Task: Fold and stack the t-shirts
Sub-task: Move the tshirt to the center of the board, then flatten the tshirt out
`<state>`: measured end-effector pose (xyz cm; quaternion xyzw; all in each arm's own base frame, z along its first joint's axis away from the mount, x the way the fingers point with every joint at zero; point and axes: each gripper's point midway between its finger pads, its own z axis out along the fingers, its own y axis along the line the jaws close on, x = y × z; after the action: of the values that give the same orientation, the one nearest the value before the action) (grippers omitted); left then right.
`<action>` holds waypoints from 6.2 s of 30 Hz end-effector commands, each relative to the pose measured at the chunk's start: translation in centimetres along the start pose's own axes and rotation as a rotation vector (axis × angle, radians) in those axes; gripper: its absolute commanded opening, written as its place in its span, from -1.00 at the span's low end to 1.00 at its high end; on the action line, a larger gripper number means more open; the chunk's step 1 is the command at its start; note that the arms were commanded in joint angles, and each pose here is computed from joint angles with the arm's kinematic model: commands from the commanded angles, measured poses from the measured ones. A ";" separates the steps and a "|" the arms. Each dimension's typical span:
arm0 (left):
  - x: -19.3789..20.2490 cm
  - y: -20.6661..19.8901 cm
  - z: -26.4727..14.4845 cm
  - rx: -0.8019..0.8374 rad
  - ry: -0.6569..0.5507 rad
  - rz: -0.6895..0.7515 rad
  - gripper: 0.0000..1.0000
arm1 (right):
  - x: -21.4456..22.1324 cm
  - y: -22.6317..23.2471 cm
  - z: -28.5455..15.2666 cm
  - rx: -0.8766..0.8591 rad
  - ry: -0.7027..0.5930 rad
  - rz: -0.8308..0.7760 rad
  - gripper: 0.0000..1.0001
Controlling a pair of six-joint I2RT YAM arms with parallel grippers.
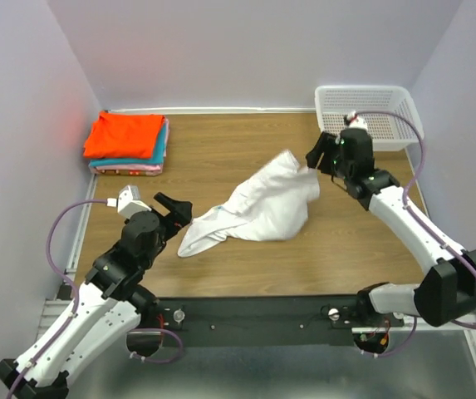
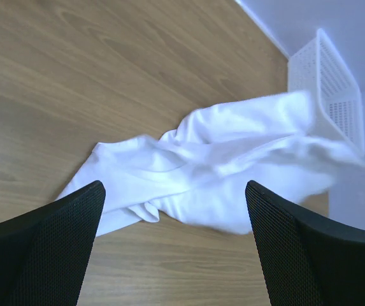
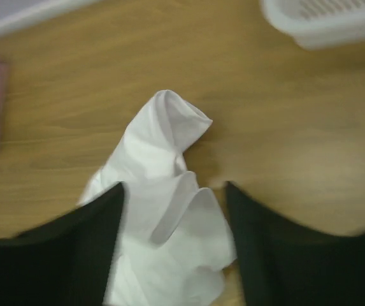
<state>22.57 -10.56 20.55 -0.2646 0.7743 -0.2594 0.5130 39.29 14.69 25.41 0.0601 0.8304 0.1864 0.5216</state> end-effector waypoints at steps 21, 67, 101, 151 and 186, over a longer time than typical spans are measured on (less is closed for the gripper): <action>12.2 7.8 8.0 -0.321 0.386 0.214 0.96 | 16.1 2.6 2.8 -0.174 0.443 -0.106 1.00; -7.1 -8.6 6.5 -0.042 -0.085 0.195 -1.00 | -2.1 8.7 -2.3 -0.122 -0.096 -0.142 -0.99; -30.4 -26.4 9.0 0.217 -0.545 0.423 -1.00 | -28.2 10.4 -1.8 -0.045 -0.589 -0.191 -0.99; 12.0 -6.5 10.1 -0.042 0.346 0.419 0.97 | 16.5 -6.7 -5.1 0.105 0.324 0.127 1.00; 16.3 7.7 7.6 -0.491 0.489 0.244 -0.12 | 20.6 -7.0 -3.8 0.094 0.435 0.114 1.00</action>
<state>22.36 -17.21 2.38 -0.2204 0.9385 -0.0770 0.2544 27.50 13.60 7.45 0.0968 0.9242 0.1951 0.3136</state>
